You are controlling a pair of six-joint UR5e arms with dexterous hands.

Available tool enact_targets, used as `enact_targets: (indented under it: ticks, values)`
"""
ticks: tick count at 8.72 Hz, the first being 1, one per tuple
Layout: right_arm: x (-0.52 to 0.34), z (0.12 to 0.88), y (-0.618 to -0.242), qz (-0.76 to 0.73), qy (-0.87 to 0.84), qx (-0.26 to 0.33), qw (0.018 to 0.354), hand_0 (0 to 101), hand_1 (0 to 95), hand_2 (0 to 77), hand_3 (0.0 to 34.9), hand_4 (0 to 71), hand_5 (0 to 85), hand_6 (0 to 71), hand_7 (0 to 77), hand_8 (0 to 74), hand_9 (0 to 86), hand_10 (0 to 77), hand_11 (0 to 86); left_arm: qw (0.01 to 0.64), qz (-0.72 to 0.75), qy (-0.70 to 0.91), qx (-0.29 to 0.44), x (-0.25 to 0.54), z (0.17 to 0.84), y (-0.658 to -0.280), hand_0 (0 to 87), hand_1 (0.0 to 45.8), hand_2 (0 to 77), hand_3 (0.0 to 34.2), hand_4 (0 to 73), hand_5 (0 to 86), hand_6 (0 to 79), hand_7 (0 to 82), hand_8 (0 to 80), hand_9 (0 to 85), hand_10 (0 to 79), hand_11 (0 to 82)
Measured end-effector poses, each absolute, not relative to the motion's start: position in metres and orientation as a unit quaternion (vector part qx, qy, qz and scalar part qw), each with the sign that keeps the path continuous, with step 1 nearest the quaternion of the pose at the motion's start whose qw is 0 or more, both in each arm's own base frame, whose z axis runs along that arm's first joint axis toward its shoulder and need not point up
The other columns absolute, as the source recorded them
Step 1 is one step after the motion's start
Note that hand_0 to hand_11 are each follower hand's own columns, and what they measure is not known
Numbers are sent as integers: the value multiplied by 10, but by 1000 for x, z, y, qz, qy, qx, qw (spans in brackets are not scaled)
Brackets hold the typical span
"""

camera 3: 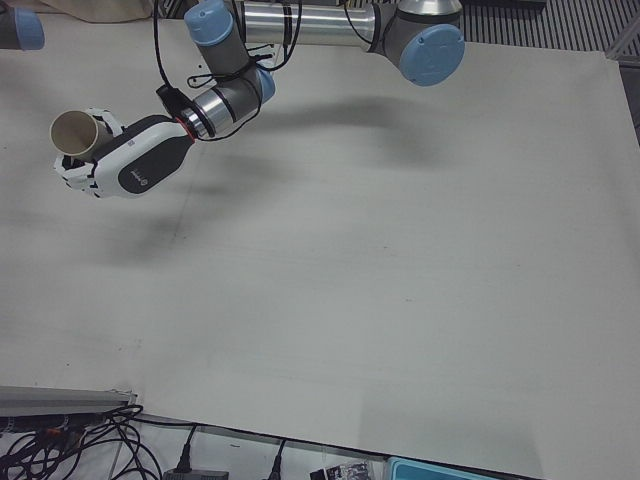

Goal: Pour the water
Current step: 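Tilt the right hand's cup over the left hand's cup to pour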

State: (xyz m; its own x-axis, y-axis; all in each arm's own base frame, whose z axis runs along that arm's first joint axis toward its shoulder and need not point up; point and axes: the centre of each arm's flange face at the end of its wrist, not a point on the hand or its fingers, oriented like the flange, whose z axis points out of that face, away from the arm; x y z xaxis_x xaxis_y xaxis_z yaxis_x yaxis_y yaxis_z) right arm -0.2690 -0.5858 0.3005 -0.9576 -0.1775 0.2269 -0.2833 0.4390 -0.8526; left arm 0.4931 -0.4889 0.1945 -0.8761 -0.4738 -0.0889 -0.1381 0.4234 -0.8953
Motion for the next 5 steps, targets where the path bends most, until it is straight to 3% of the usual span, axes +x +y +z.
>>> enact_targets:
  ticks: [1,5]
  values:
    - [-291,290,-571,509,-848,137,56,365,0,33,0,44,524,447,616,398,442,376,529,166,-503,828,-185,496,189,-491,473,82,425,0,344,551,420,578,458,464,267,393]
    - [-327,260,-537,492,-851,165,77,355,0,33,0,44,502,420,644,393,431,387,535,161,-486,841,-177,506,149,-495,473,82,425,0,349,551,420,578,458,464,273,404]
